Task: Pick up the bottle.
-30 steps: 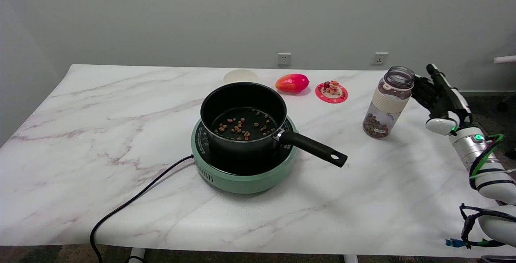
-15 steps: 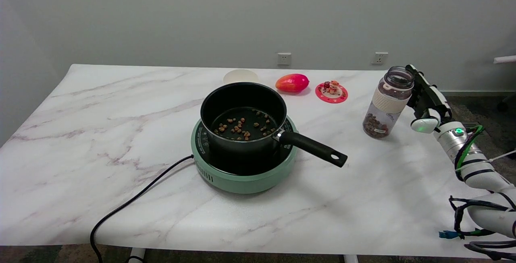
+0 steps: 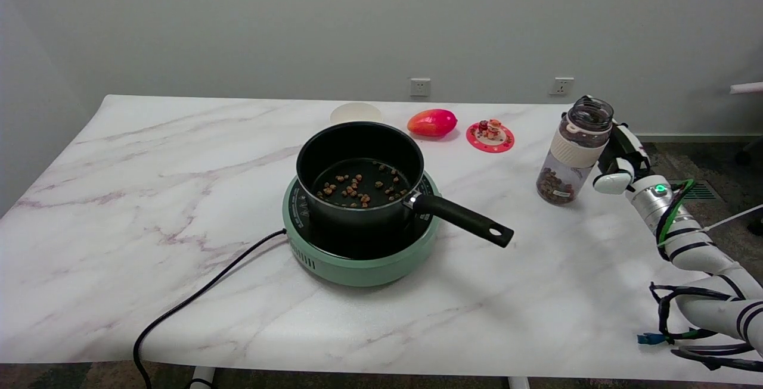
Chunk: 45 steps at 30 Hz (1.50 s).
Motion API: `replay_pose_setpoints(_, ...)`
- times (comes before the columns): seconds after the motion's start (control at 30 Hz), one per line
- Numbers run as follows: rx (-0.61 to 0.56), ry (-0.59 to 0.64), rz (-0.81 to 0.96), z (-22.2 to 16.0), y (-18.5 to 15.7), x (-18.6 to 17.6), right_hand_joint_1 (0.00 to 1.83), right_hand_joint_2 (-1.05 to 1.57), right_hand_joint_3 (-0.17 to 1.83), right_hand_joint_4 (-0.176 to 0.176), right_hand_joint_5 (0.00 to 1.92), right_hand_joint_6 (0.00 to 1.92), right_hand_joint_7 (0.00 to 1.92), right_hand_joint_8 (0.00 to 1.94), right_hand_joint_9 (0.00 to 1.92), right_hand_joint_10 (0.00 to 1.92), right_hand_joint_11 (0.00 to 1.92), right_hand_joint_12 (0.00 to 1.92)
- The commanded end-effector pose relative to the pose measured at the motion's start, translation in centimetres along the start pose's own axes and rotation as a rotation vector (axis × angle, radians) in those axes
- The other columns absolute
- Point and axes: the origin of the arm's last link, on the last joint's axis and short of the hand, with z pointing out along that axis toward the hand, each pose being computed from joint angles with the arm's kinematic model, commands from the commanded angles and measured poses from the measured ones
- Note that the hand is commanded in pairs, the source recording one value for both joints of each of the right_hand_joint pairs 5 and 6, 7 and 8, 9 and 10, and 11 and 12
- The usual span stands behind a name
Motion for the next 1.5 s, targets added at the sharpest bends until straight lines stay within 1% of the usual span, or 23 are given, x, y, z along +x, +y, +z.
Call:
replay_pose_setpoints(0.03, -0.008, -0.013, -0.007, 0.5, 0.4, -0.6, 1.24, -0.97, 0.90, 0.000, 0.07, 0.07, 0.41, 0.41, 0.35, 0.35, 0.39, 0.39)
replay_pose_setpoints(0.13, -0.009, -0.011, -0.008, 0.5, 0.5, -0.5, 1.27, -0.90, 0.86, 0.000, 0.10, 0.10, 0.47, 0.47, 0.35, 0.35, 0.37, 0.37)
replay_pose_setpoints(0.23, -0.007, -0.005, -0.007, 0.4, 0.4, -0.3, 1.30, -0.80, 0.76, 0.000, 0.14, 0.14, 0.52, 0.52, 0.36, 0.36, 0.34, 0.34)
replay_pose_setpoints(0.27, -0.007, -0.005, -0.007, 0.4, 0.5, -0.3, 1.31, -0.76, 0.82, 0.000, 0.15, 0.15, 0.56, 0.56, 0.36, 0.36, 0.34, 0.34)
replay_pose_setpoints(0.43, -0.010, -0.002, -0.009, 0.3, 0.6, -0.2, 1.36, -0.51, 0.81, 0.000, 0.20, 0.20, 0.66, 0.66, 0.52, 0.52, 0.27, 0.27)
replay_pose_setpoints(0.53, -0.008, 0.000, -0.010, 0.3, 0.6, -0.1, 1.40, -0.38, 0.76, 0.000, 0.23, 0.23, 0.70, 0.70, 0.61, 0.61, 0.23, 0.23)
replay_pose_setpoints(0.63, -0.009, 0.003, -0.011, 0.2, 0.6, 0.0, 1.42, -0.32, 0.74, 0.000, 0.25, 0.25, 0.71, 0.71, 0.65, 0.65, 0.18, 0.18)
replay_pose_setpoints(0.73, -0.009, 0.005, -0.011, 0.3, 0.6, 0.0, 1.44, -0.23, 0.71, 0.000, 0.28, 0.28, 0.73, 0.73, 0.69, 0.69, 0.16, 0.16)
replay_pose_setpoints(0.83, -0.011, 0.006, -0.012, 0.2, 0.7, 0.1, 1.46, -0.16, 0.72, 0.000, 0.33, 0.33, 0.75, 0.75, 0.73, 0.73, 0.21, 0.21)
replay_pose_setpoints(0.9, -0.009, 0.008, -0.011, 0.3, 0.6, 0.1, 1.47, -0.11, 0.72, 0.000, 0.36, 0.36, 0.76, 0.76, 0.77, 0.77, 0.28, 0.28)
replay_pose_setpoints(1.13, -0.014, 0.015, -0.015, 0.2, 0.7, 0.4, 1.49, -0.07, 0.73, 0.000, 0.42, 0.42, 0.82, 0.82, 0.82, 0.82, 0.39, 0.39)
replay_pose_setpoints(1.5, -0.013, 0.028, -0.023, 0.3, 0.6, 0.8, 1.51, -0.07, 0.74, 0.000, 0.47, 0.47, 0.83, 0.83, 0.80, 0.80, 0.43, 0.43)
